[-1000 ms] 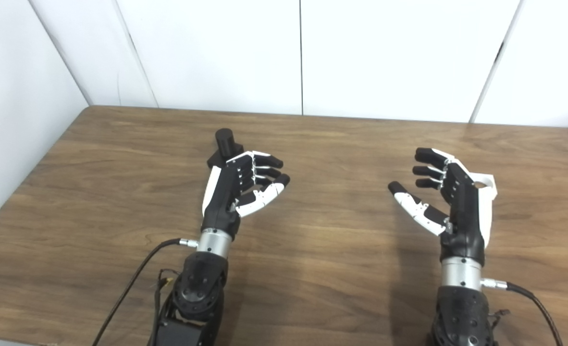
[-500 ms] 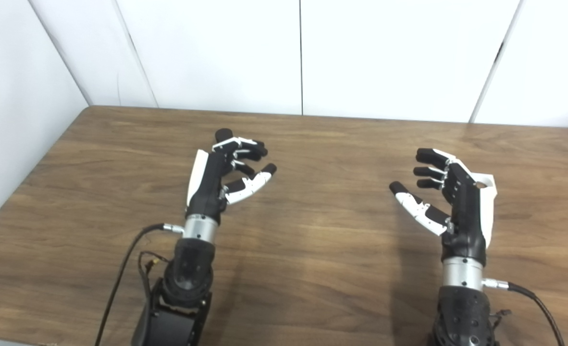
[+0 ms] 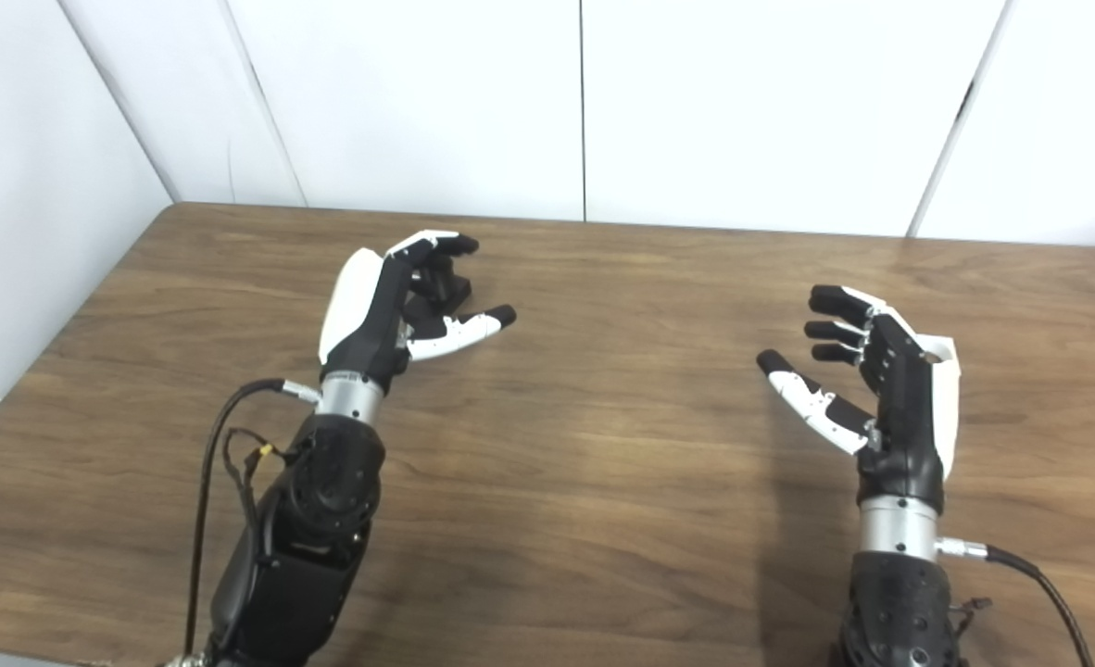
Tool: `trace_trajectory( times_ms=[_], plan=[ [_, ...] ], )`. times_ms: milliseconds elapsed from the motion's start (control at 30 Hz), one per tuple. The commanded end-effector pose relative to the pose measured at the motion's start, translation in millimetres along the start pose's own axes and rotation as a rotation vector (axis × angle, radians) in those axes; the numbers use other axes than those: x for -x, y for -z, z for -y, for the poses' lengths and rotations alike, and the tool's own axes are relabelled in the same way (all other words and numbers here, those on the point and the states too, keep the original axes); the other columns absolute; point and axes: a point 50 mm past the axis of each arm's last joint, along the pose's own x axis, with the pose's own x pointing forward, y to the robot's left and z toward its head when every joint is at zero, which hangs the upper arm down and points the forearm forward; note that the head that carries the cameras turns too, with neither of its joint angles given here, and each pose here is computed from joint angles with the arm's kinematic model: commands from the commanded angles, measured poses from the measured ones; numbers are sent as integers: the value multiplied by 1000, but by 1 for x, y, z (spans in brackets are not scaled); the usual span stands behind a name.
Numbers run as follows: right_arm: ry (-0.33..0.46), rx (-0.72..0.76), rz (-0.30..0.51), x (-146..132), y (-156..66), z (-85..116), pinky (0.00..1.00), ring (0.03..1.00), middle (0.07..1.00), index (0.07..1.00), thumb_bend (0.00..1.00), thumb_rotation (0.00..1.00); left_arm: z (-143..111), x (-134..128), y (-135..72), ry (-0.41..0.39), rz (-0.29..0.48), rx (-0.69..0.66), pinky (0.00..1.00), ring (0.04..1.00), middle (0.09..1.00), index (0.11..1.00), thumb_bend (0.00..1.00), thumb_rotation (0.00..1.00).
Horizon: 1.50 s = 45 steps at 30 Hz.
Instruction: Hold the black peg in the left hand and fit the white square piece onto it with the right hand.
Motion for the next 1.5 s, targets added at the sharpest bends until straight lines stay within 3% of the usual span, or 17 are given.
trace_trajectory(
  times_ms=[0, 300, 467, 767, 1000, 1167, 1267, 1467],
  plan=[
    [15, -21, 94, -13, -18, 0, 578, 645, 701, 679, 637, 2, -19, -16, -19, -82, 65, -65, 598, 759, 800, 720, 790, 350],
    [19, -26, 92, -13, -18, -1, 556, 635, 697, 673, 641, 0, -38, -40, -22, -117, 76, -241, 585, 783, 833, 734, 762, 387],
    [16, -21, 94, -12, -18, -1, 565, 643, 700, 675, 634, 0, -41, -52, -17, -135, 61, -318, 783, 845, 865, 742, 783, 412],
    [17, -10, 101, -13, -19, 0, 559, 635, 695, 672, 638, 0, -39, -77, -10, -146, -18, -489, 852, 913, 905, 734, 860, 520],
    [20, -13, 86, -13, -19, -2, 568, 634, 694, 670, 641, 26, -38, -94, -9, -102, -89, -572, 814, 905, 914, 709, 902, 552],
    [21, -15, 93, -13, -20, -3, 573, 645, 699, 669, 644, 27, -39, -102, -8, -53, -154, -609, 826, 904, 919, 706, 910, 504],
    [23, -20, 95, -13, -21, -4, 555, 637, 697, 666, 645, 12, -39, -105, -5, -33, -173, -634, 775, 887, 913, 691, 924, 496],
    [24, -25, 95, -12, -22, -5, 561, 643, 699, 665, 647, 19, -35, -109, -1, 15, -196, -661, 792, 892, 921, 653, 921, 503]
  ],
)
